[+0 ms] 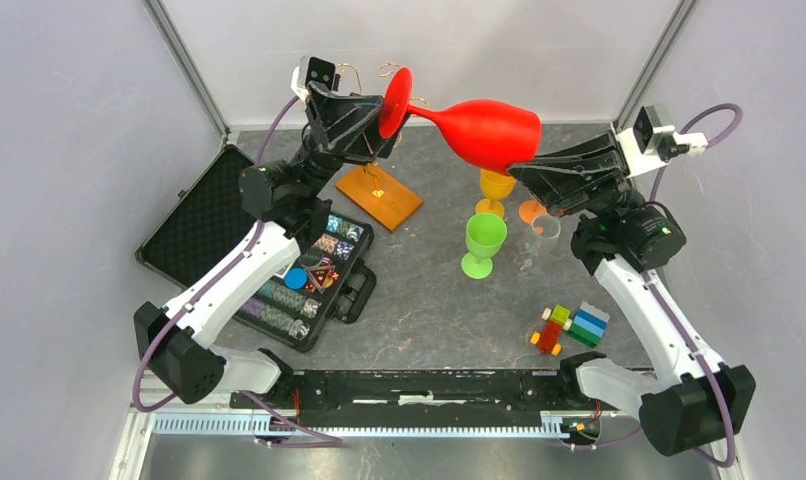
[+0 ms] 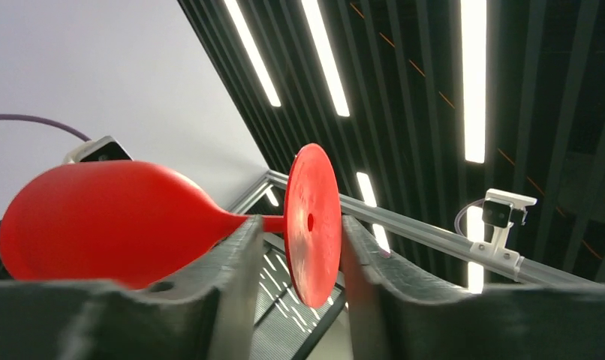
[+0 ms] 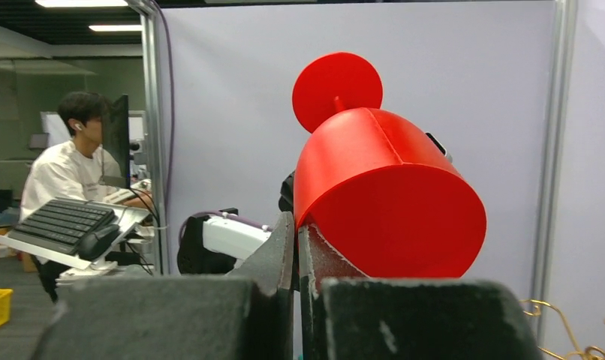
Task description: Take the wine glass off the wine glass rack
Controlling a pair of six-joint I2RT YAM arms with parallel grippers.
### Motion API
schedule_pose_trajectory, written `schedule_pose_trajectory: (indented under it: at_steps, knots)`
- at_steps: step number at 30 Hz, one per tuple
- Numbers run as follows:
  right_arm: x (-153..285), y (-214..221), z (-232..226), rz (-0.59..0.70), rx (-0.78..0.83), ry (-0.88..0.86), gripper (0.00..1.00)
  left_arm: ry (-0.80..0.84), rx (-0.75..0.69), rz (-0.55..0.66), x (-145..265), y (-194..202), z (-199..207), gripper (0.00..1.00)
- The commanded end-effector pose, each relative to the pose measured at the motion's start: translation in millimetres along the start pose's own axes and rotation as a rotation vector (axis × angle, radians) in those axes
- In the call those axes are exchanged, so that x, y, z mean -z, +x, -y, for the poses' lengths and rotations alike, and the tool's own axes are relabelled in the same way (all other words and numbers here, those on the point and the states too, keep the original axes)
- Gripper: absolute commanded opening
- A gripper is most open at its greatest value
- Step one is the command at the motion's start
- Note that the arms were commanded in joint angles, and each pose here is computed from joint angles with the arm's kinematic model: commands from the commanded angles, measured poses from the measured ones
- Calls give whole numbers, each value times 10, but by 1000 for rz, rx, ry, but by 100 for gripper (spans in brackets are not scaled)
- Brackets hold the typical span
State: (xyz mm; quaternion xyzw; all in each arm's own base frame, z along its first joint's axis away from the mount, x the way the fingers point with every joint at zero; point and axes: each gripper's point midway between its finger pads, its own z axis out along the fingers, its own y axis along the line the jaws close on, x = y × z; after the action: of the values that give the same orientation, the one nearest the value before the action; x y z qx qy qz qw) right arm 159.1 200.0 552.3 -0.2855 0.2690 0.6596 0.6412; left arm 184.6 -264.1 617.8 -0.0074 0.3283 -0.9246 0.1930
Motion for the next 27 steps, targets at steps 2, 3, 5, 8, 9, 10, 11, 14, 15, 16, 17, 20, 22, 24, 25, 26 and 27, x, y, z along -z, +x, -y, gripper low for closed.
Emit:
schedule_pose_trajectory:
  at_steps: [2, 3, 5, 8, 9, 10, 11, 14, 15, 16, 17, 20, 22, 24, 25, 26, 27]
  knots:
    - [-65, -201, 17, 8, 213, 102, 0, 57, -141, -57, -23, 142, 170, 71]
    - [-52, -219, 70, 0, 237, 150, 0, 69, -176, -52, -4, 143, 188, 77]
    - [3, -281, 217, -8, 303, 266, 0, 77, -298, -21, 59, 98, 163, 86]
    - [229, -395, 528, -61, 423, 537, 0, -44, -474, 33, 193, -50, -68, 94]
    - [325, -465, 588, -86, 482, 624, 0, -103, -542, 44, 253, -97, -171, 96]
    - [440, -503, 651, -126, 523, 711, 0, -173, -603, 55, 318, -156, -298, 98]
    - [558, -520, 701, -165, 549, 787, 0, -228, -662, 57, 374, -178, -362, 100]
    - [1093, -574, 826, -311, 612, 1082, 0, -465, -819, 58, 621, -327, -661, 100]
    - [1306, -576, 849, -370, 620, 1188, 0, -524, -859, 58, 706, -372, -738, 100]
    - [1548, -614, 875, -409, 636, 1314, 0, -593, -872, 69, 807, -428, -824, 100]
    - [1791, -634, 873, -458, 643, 1435, 0, -669, -881, 78, 924, -486, -928, 100]
    - [2368, -660, 787, -599, 653, 1720, 0, -835, -881, 57, 1221, -545, -1181, 100]
    - [2630, -627, 727, -692, 651, 1838, 0, -940, -866, 32, 1434, -561, -1362, 100]
    - [2802, -531, 703, -780, 623, 1898, 0, -1023, -852, -24, 1649, -506, -1516, 100]
    - [2864, -491, 692, -807, 607, 1921, 0, -1053, -847, -56, 1746, -464, -1572, 100]
    - [2917, -428, 690, -840, 584, 1932, 0, -1089, -837, -81, 1867, -420, -1632, 100]
    - [2954, -354, 696, -867, 558, 1929, 0, -1117, -831, -101, 1973, -379, -1680, 100]
